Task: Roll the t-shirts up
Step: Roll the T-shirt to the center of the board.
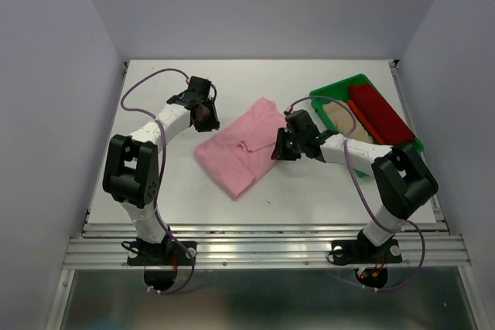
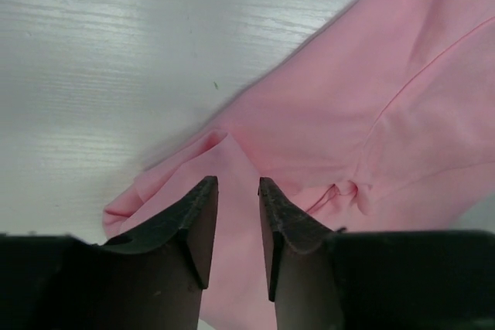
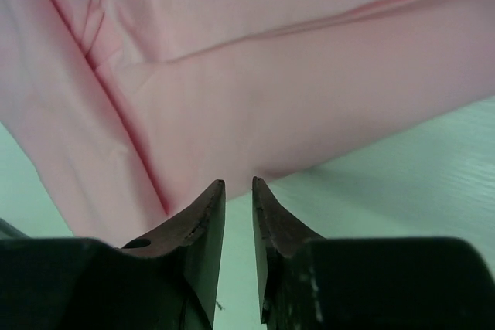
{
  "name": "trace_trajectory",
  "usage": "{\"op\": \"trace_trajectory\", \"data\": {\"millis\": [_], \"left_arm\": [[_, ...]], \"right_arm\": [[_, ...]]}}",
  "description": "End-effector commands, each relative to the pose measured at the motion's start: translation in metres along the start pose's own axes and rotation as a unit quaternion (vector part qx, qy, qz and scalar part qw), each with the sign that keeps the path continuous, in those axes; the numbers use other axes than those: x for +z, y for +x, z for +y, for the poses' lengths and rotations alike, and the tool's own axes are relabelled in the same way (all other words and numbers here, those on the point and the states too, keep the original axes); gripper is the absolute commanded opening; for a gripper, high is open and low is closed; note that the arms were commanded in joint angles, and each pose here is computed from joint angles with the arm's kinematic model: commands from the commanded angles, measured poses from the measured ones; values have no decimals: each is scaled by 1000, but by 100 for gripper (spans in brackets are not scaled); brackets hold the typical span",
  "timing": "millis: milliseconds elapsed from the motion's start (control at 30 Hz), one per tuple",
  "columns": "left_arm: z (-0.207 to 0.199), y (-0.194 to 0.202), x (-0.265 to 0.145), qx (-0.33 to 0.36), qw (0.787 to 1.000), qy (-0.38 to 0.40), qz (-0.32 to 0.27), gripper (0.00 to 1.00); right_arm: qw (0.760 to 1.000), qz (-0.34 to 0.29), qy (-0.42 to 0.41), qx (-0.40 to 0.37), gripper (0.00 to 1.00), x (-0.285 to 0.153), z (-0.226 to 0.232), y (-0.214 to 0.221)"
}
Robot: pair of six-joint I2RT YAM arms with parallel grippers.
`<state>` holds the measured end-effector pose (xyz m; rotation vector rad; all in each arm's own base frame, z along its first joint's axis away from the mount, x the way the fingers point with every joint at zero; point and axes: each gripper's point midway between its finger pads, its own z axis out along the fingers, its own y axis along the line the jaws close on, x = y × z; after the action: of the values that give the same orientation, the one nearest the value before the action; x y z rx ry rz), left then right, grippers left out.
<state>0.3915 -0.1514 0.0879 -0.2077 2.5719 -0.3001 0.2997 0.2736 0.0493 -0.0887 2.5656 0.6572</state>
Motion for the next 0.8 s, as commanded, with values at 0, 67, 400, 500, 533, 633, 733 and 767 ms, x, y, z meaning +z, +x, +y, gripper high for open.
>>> {"op": "trace_trajectory", "data": {"millis": [0, 67, 400, 500, 533, 633, 733, 767], "left_arm": [[-24, -31, -15, 16, 999, 30, -36, 32], [-40, -35, -13, 28, 998, 47, -36, 5], [-81, -10, 45, 47, 995, 89, 22, 0], [-77, -1, 56, 46, 995, 82, 36, 0], [-75, 2, 60, 47, 995, 78, 40, 0], [-65, 14, 64, 41, 996, 65, 49, 0], [-56, 18, 63, 37, 997, 53, 50, 0], [-53, 18, 63, 35, 997, 49, 48, 0]], "right_arm": [[996, -78, 37, 29, 24, -19, -29, -53], [995, -77, 53, 38, 22, -14, -44, -58], [987, -76, 124, 63, 16, 6, -87, -83], [987, -65, 136, 57, 16, 19, -92, -85], [987, -64, 136, 55, 16, 23, -93, -86], [987, -64, 140, 42, 16, 35, -94, -97], [987, -70, 141, 30, 16, 53, -92, -114], [987, -70, 141, 26, 16, 58, -92, -119]]}}
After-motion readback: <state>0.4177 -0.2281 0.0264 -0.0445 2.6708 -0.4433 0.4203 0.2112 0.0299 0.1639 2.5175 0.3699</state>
